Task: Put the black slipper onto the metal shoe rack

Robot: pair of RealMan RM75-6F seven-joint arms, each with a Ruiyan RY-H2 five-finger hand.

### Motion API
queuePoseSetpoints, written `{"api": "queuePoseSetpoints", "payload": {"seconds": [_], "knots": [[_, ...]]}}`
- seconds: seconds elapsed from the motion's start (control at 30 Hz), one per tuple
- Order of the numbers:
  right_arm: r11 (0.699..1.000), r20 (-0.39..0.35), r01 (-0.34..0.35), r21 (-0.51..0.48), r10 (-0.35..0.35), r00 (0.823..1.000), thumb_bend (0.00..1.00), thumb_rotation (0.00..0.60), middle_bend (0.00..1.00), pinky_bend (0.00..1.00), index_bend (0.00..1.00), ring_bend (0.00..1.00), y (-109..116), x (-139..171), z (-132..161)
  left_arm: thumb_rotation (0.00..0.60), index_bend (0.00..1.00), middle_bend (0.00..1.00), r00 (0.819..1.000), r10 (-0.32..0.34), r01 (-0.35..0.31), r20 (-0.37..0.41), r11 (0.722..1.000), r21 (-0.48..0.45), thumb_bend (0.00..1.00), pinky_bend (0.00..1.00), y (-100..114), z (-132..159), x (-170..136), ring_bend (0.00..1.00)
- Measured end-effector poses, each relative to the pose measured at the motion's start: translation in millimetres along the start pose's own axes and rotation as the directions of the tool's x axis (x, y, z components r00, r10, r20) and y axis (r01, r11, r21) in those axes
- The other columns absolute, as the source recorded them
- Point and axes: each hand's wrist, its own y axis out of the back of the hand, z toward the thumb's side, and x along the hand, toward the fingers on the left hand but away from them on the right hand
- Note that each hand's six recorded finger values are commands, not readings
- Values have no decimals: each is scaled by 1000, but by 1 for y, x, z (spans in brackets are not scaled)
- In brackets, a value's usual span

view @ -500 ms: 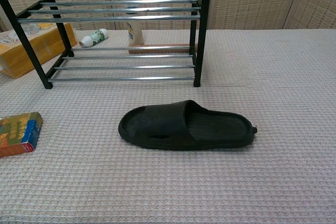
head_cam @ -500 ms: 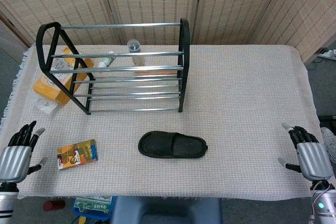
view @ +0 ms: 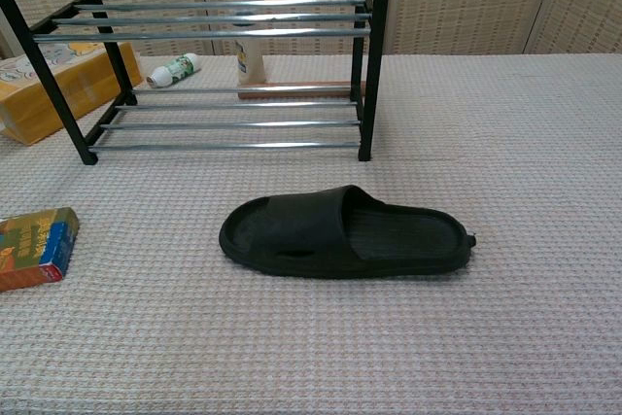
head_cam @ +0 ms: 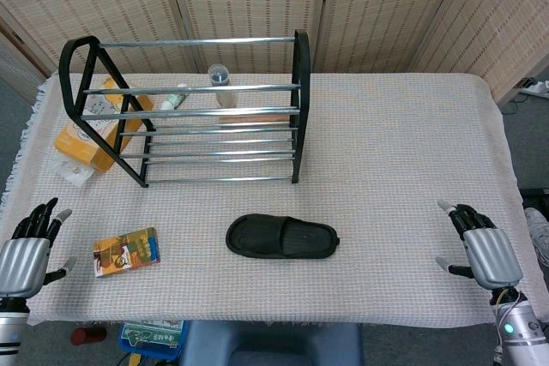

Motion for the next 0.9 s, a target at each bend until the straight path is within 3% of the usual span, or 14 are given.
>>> {"api": "queuePoseSetpoints", "payload": {"seconds": [0.2, 0.33, 0.57, 0.9], "knots": [[998, -78, -67, -15, 66, 995, 43, 600, 188, 243, 33, 182, -16, -17, 22, 600, 172, 31, 1000, -2, 2, -4, 1000, -4, 237, 194, -1, -2, -2, 41], [991, -141, -128, -28, 123, 982, 17, 600, 139, 243, 0, 160, -30, -29, 45, 600, 171, 31, 1000, -9, 9, -7, 1000, -2, 237, 194, -1, -4, -3, 41], [973, -287, -221, -59, 196, 938, 2, 600, 103, 243, 0, 96, -56, -58, 106, 600, 170, 31, 1000, -13, 13, -22, 1000, -2, 237, 194, 0, -10, -8, 41], [949, -386, -304, -80, 252, 888, 0, 600, 89, 240, 0, 75, -89, -93, 160, 600, 170, 31, 999, -25, 25, -45, 1000, -1, 236, 194, -1, -21, -13, 41]]}}
